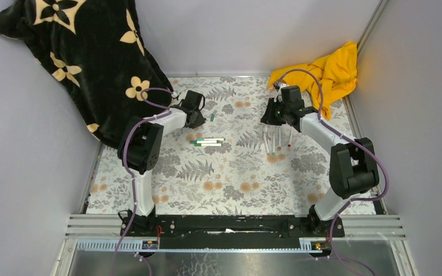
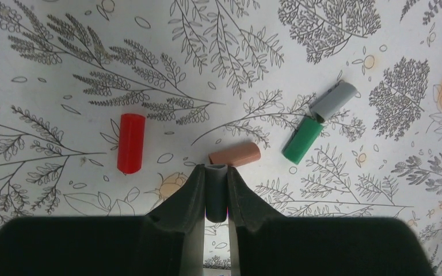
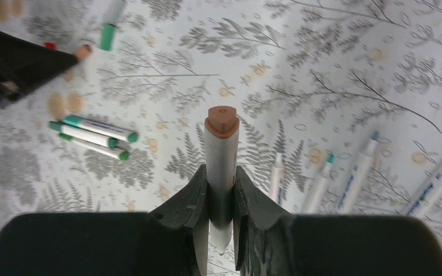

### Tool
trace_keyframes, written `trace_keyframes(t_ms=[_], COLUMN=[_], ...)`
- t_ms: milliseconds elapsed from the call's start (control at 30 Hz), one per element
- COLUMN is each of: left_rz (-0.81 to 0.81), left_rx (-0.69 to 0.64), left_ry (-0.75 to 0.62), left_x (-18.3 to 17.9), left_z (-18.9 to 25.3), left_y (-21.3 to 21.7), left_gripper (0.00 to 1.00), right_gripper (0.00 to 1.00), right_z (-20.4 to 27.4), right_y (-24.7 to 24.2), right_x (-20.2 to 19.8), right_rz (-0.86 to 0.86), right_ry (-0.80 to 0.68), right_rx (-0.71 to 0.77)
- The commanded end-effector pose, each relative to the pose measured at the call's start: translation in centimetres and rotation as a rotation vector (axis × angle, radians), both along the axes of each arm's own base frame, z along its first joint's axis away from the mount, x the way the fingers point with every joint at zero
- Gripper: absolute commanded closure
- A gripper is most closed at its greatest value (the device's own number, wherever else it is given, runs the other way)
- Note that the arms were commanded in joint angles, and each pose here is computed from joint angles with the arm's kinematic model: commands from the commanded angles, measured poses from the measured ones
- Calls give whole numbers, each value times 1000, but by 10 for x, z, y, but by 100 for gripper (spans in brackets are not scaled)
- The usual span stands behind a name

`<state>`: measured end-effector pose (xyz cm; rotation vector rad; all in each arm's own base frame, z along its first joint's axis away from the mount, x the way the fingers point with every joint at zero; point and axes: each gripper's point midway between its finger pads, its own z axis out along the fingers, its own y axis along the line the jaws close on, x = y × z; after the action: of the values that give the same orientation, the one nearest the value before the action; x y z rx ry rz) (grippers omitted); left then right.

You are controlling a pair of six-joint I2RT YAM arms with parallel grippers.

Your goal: Open the pen caps

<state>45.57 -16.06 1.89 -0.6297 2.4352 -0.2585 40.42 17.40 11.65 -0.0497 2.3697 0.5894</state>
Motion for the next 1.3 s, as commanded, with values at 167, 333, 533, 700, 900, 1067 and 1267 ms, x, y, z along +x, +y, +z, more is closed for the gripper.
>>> trace_keyframes(t_ms=[167, 333, 533, 700, 900, 1067, 1267], left_rz=[18, 15, 26, 33, 12, -1, -4], left_rx=[35, 28, 7, -35, -74, -107, -122], left_ry=[8, 7, -26, -104, -167, -187, -207], left_x=[7, 6, 3, 3, 1, -8, -16], left_z=[-1, -1, 14, 43, 69, 76, 81], left_y=[13, 14, 14, 12, 7, 4, 3], left_gripper=[68, 58, 56, 36, 31, 30, 30], right_gripper=[100, 100, 99, 93, 80, 73, 61], right_z=[-3, -14, -24, -49, -81, -95, -92], right_y=[-2, 5, 8, 11, 9, 6, 1], right_x=[-24, -34, -43, -53, -55, -55, -54], right_rz=[38, 55, 72, 84, 58, 39, 21], right_ry=[-1, 20, 57, 116, 167, 188, 167], right_rx=[-194, -230, -280, -321, -339, -357, -375])
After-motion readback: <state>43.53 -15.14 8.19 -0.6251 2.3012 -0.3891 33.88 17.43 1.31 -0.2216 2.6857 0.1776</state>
